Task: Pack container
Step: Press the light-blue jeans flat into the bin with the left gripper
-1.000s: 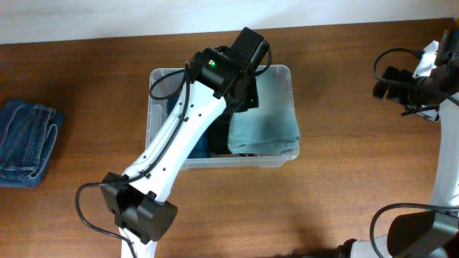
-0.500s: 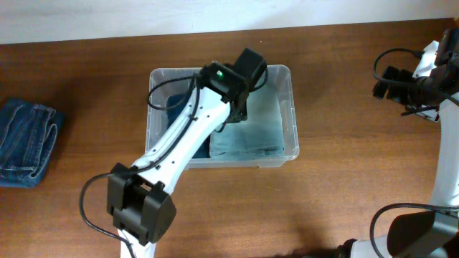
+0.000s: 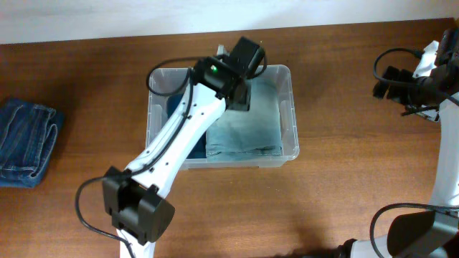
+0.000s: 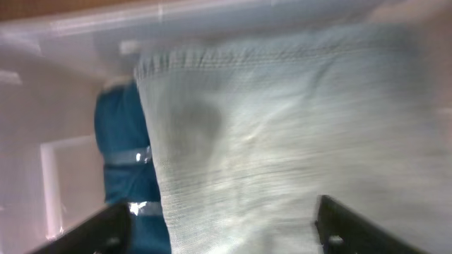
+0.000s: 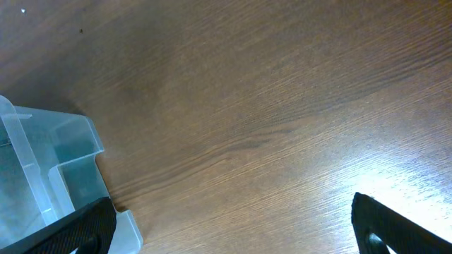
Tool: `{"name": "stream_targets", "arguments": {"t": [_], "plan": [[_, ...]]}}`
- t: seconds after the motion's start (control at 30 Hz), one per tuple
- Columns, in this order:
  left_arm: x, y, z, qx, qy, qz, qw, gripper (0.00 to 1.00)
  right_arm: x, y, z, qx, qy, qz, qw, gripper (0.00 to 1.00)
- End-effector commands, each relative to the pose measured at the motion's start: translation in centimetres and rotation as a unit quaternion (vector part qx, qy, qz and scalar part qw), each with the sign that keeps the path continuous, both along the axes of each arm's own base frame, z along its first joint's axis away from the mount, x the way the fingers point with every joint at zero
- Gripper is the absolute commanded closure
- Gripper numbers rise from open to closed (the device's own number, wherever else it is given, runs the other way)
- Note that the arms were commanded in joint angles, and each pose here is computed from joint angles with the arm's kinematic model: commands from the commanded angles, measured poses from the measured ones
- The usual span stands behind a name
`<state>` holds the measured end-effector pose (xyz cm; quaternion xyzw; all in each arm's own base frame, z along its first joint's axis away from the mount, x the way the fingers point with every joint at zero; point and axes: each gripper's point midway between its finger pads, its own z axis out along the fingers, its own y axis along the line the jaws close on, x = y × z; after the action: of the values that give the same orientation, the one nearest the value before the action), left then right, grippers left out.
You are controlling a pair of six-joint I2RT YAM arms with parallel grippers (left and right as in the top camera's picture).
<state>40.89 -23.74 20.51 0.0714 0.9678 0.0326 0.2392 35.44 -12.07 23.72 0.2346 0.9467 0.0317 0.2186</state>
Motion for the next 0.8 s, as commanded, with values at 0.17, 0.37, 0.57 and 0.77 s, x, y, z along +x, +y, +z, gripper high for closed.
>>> {"name": "stream_targets", "arguments": {"t": [0.17,0.37,0.57,0.77], "plan": [[-3.3,-3.7,2.4,-0.033,0.006,-0.069,0.997,1.00,-0.1,-0.1,0.5,-0.003,-0.006,-0.001,1.000,0.02],[-5.5,-2.7,-1.6,-0.003,0.072,-0.055,0.996,1.00,-0.1,-0.1,0.5,-0.003,-0.006,-0.001,1.000,0.02],[-7.5,-1.4,-6.5,0.031,0.130,-0.043,0.990,0.99,-0.1,-0.1,0.5,-0.003,-0.006,-0.001,1.000,0.01],[-8.1,-1.2,-11.8,0.034,0.148,-0.045,0.987,0.99,-0.1,-0.1,0.5,-0.003,-0.006,-0.001,1.000,0.01]]}}
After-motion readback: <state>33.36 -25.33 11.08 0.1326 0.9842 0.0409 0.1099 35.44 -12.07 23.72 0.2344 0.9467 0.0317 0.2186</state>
